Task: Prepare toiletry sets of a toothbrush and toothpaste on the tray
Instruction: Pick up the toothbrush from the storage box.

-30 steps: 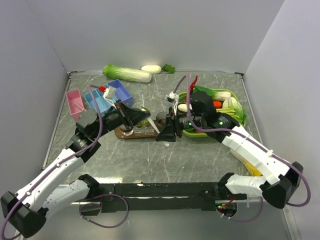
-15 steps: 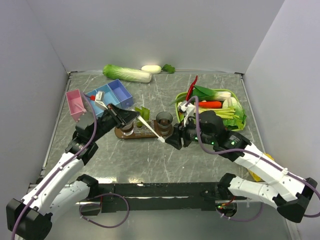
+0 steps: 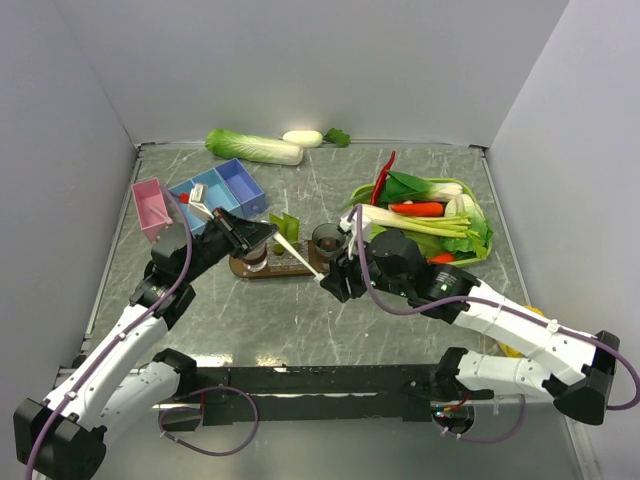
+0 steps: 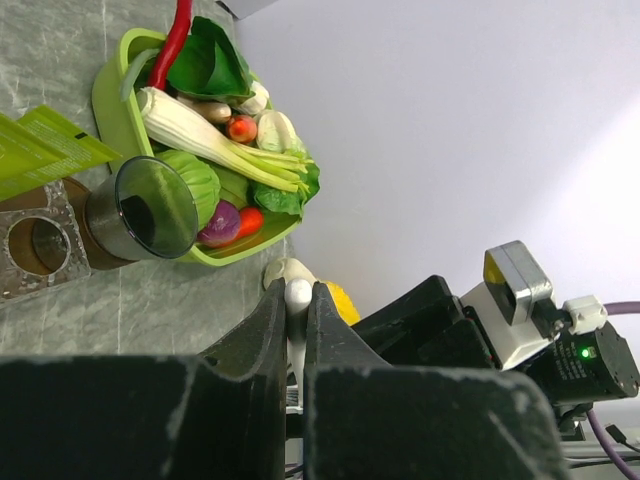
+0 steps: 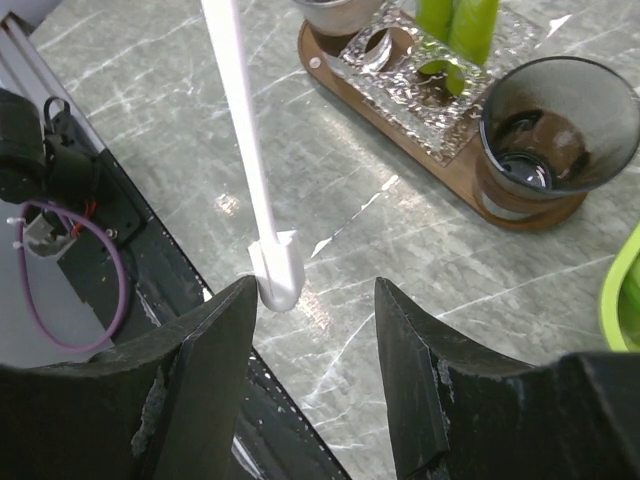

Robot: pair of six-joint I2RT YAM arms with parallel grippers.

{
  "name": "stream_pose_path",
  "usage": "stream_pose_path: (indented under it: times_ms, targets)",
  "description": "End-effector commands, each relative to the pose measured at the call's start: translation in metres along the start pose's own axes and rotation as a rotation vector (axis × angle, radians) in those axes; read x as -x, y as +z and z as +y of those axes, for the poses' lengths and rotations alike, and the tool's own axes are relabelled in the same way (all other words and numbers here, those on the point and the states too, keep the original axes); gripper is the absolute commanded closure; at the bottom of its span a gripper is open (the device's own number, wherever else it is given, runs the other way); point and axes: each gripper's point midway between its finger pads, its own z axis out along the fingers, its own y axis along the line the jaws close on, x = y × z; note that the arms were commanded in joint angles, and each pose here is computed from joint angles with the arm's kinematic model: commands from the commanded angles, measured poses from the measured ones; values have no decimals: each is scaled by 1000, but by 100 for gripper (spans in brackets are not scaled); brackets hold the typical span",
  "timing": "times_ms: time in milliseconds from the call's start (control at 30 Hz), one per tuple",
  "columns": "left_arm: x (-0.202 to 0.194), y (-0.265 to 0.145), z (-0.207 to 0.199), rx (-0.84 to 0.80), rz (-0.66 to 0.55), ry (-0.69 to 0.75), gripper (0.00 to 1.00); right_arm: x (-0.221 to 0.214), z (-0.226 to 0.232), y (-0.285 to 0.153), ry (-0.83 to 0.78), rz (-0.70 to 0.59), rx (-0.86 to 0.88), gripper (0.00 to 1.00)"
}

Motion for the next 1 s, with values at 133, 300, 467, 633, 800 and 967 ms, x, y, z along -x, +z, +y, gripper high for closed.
stream_pose_path:
  times_ms: [133, 300, 467, 633, 800, 967]
  targets:
    - [10, -2, -22, -52, -19, 6, 99, 27, 9, 1, -52, -73, -24, 48]
    - [10, -2, -23, -52, -11, 9, 99, 25, 11, 5, -67, -61, -26, 55]
    - [10, -2, -24, -53, -9, 12, 99, 26, 16, 8, -75, -54, -15, 57]
    - [10, -2, -24, -54, -7, 12, 99, 24, 16, 10, -83, -47, -19, 66]
    - [7, 0, -21, -45, 11, 24, 99, 27, 17, 11, -85, -52, -19, 82]
    - [3, 2, -14, -19, 44, 64, 99, 31, 16, 13, -86, -60, -25, 93]
